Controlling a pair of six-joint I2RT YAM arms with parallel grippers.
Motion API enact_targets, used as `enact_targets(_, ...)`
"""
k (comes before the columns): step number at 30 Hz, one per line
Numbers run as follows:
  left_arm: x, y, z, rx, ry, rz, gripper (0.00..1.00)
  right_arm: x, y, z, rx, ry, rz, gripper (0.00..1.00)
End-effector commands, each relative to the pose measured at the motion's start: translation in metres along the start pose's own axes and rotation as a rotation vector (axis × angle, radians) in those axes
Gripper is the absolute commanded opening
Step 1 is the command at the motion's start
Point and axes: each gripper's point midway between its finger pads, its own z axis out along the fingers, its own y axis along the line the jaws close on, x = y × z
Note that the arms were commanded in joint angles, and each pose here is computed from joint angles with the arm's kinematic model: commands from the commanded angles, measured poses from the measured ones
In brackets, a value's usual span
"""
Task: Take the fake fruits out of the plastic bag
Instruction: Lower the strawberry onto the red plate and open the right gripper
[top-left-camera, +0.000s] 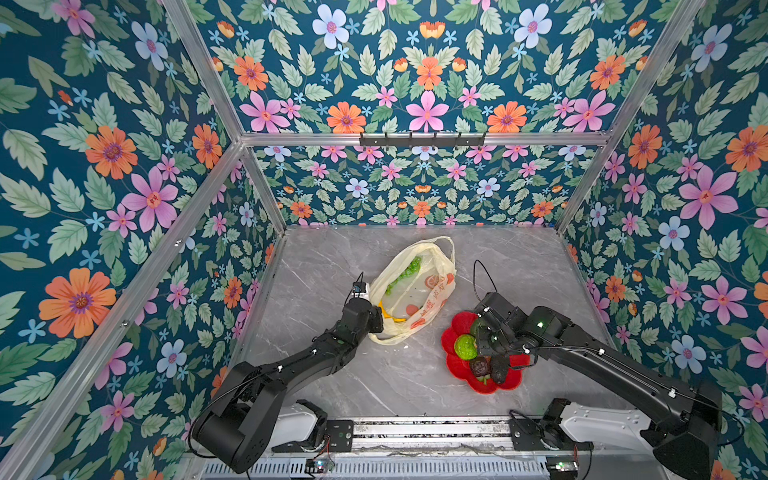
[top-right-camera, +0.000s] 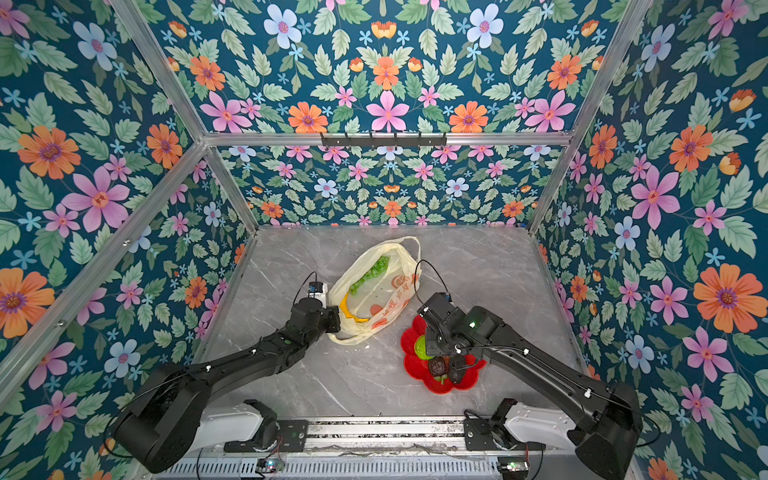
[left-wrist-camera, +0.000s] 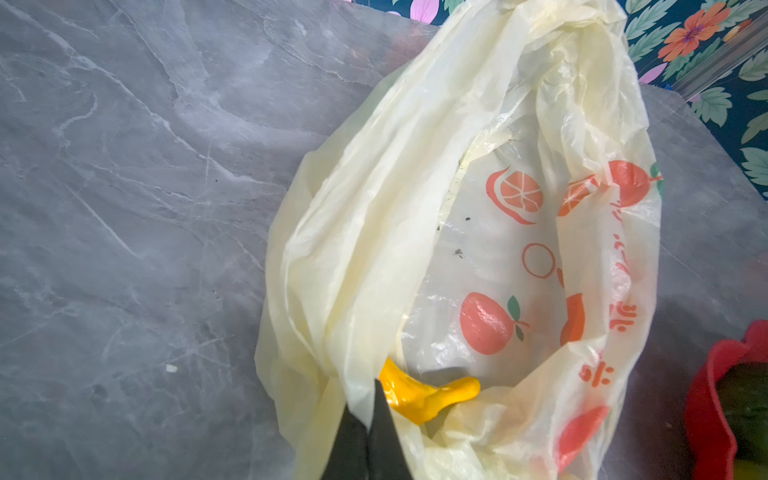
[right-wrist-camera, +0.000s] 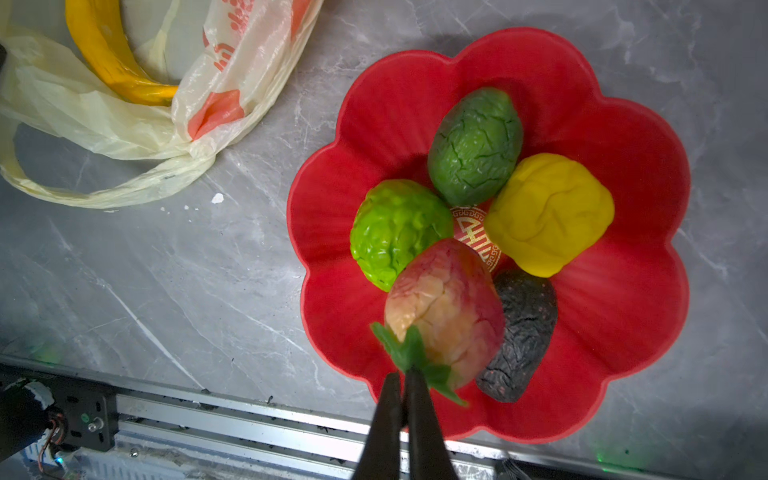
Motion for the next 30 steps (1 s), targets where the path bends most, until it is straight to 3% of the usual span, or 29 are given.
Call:
enact_targets(1, -0.006, -0.002, 0.0, 0.006, -0.019, 0.013, 0.01, 0.002, -0.003, 0.003, -0.003, 0.003, 0.04, 0.0)
enact_targets(15, -0.005, -0.004, 0.0, 0.012, -0.015, 0.017, 0.01, 0.003, -0.016, 0.021, -0.026, 0.02, 0.103, 0.0)
enact_targets(23, -0.003, -0.004, 0.0, 0.012, -0.009, 0.018, 0.01, -0.007, -0.014, 0.03, -0.116, 0.026, 0.151, 0.0)
enact_targets(30, -0.003, -0.004, 0.001, 0.013, -0.009, 0.019, 0.01, -0.011, -0.022, 0.037, -0.092, 0.027, 0.178, 0.02)
